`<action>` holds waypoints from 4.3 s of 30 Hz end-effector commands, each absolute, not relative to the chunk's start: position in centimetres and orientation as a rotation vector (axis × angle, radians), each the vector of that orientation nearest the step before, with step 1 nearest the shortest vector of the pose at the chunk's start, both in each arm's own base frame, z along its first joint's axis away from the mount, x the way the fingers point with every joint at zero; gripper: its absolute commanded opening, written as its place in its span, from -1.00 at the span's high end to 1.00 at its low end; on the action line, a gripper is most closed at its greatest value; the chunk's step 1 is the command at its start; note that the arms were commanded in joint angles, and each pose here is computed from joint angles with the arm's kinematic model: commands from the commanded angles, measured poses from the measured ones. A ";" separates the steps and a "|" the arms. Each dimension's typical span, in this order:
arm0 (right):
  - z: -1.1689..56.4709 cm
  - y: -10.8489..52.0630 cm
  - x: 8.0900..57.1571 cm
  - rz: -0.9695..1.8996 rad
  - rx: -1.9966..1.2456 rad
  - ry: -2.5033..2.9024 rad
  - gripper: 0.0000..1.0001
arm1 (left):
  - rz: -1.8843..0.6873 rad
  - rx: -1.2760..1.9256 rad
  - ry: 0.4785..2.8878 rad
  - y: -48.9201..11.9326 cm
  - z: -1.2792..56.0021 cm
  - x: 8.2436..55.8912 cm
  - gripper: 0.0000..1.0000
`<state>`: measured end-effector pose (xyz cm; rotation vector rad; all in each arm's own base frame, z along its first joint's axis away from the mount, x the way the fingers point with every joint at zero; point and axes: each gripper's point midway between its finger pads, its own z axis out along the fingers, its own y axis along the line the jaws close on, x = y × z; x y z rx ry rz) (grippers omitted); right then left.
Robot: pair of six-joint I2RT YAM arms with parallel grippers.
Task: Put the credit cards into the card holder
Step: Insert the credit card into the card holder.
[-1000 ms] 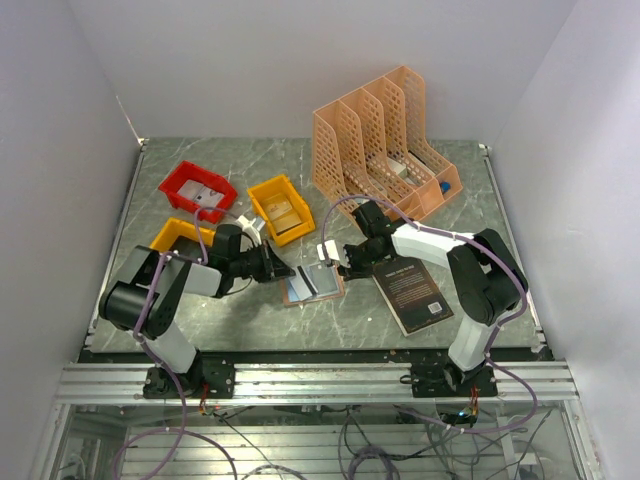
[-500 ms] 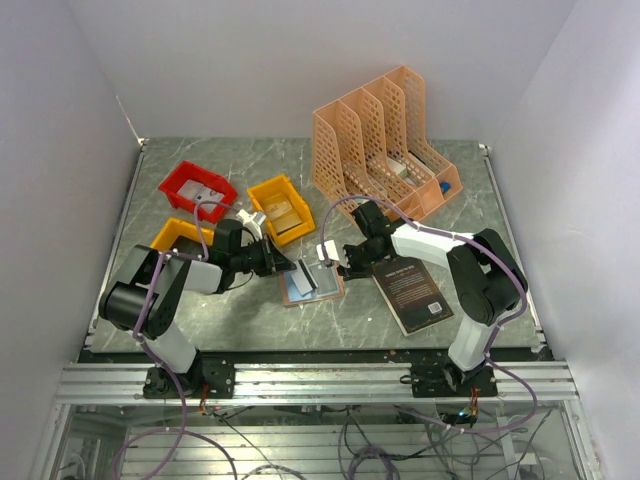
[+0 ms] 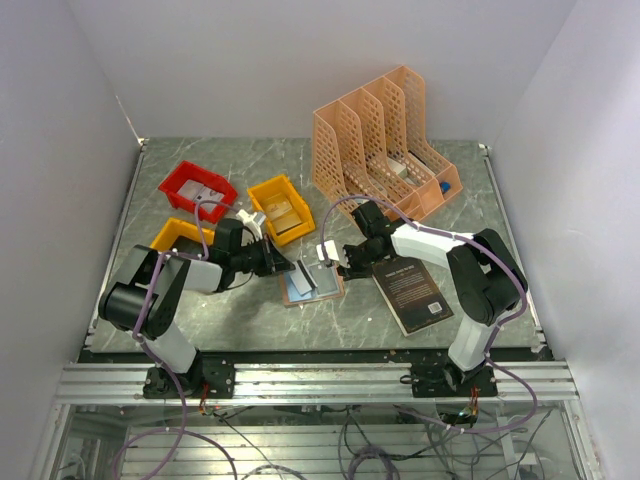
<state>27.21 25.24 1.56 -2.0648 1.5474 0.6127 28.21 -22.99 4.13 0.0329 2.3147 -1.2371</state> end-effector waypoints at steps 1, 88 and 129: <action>1.0 25.4 26.3 0.657 -2.083 1.564 0.58 | -1.203 0.061 2.278 -23.1 4.8 29.2 0.86; 0.0 27.8 25.4 0.619 -2.097 1.541 0.58 | -1.086 -0.028 2.575 -22.7 1.8 25.3 0.86; 0.1 29.5 24.9 0.629 -2.071 1.531 0.57 | -1.042 -0.027 2.596 -22.5 1.4 25.5 0.85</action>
